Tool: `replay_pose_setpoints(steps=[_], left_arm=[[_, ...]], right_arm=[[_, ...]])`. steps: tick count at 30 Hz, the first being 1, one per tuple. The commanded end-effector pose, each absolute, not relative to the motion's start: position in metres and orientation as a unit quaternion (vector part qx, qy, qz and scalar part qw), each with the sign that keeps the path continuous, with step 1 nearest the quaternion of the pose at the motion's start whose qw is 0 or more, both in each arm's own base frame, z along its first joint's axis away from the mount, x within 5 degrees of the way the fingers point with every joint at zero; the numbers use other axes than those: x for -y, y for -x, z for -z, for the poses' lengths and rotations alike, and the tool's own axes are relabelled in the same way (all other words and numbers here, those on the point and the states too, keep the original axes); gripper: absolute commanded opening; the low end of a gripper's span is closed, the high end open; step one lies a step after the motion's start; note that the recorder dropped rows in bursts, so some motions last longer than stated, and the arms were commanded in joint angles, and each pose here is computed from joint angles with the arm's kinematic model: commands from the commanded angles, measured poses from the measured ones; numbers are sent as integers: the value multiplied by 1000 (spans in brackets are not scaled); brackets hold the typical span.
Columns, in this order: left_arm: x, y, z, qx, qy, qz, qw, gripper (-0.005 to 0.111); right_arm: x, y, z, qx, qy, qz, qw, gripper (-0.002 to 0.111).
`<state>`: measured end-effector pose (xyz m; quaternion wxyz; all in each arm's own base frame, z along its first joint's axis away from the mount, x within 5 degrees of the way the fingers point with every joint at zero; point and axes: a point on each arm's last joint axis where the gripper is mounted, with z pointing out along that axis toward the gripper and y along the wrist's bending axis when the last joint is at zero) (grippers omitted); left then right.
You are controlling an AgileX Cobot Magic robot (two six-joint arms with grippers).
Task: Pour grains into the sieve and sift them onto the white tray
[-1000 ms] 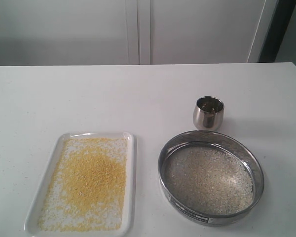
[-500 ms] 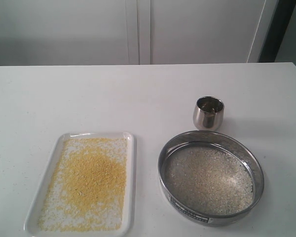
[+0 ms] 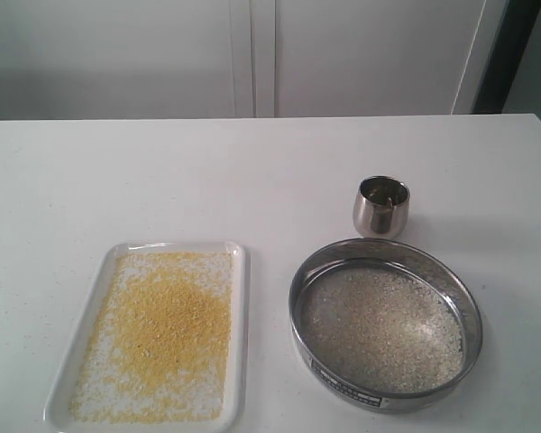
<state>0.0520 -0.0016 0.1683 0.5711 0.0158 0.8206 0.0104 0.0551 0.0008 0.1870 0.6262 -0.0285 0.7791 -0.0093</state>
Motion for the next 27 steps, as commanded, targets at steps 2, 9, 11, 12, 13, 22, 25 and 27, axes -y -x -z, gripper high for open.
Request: replay_pose_setpoints(steps=[2, 9, 11, 12, 13, 22, 25, 27], left_arm=[[2, -52, -167, -820, -14, -9, 572, 0], [2, -52, -167, -820, -14, -9, 572, 0], [2, -52, -167, -820, -14, -9, 572, 0], [2, -52, -167, -820, -14, -9, 572, 0], [2, -52, -167, -820, -14, -9, 572, 0], [2, -52, -167, -820, -14, -9, 572, 0], [2, -52, -167, -820, -14, -9, 572, 0], [2, -52, -167, -820, -14, -9, 572, 0]], right_arm=[[-1, -54, -186, -777, 38, 16, 628, 0], [0, -53, -181, -794, 50, 25, 605, 0], [-1, -53, -181, -793, 59, 19, 605, 0], [-1, -53, -181, -793, 60, 18, 606, 0], [-2, -53, -181, -793, 63, 16, 606, 0], [-2, -53, -181, -793, 62, 16, 606, 0], [-2, -53, -181, -793, 61, 15, 606, 0], [-2, -53, -181, -793, 61, 15, 606, 0]])
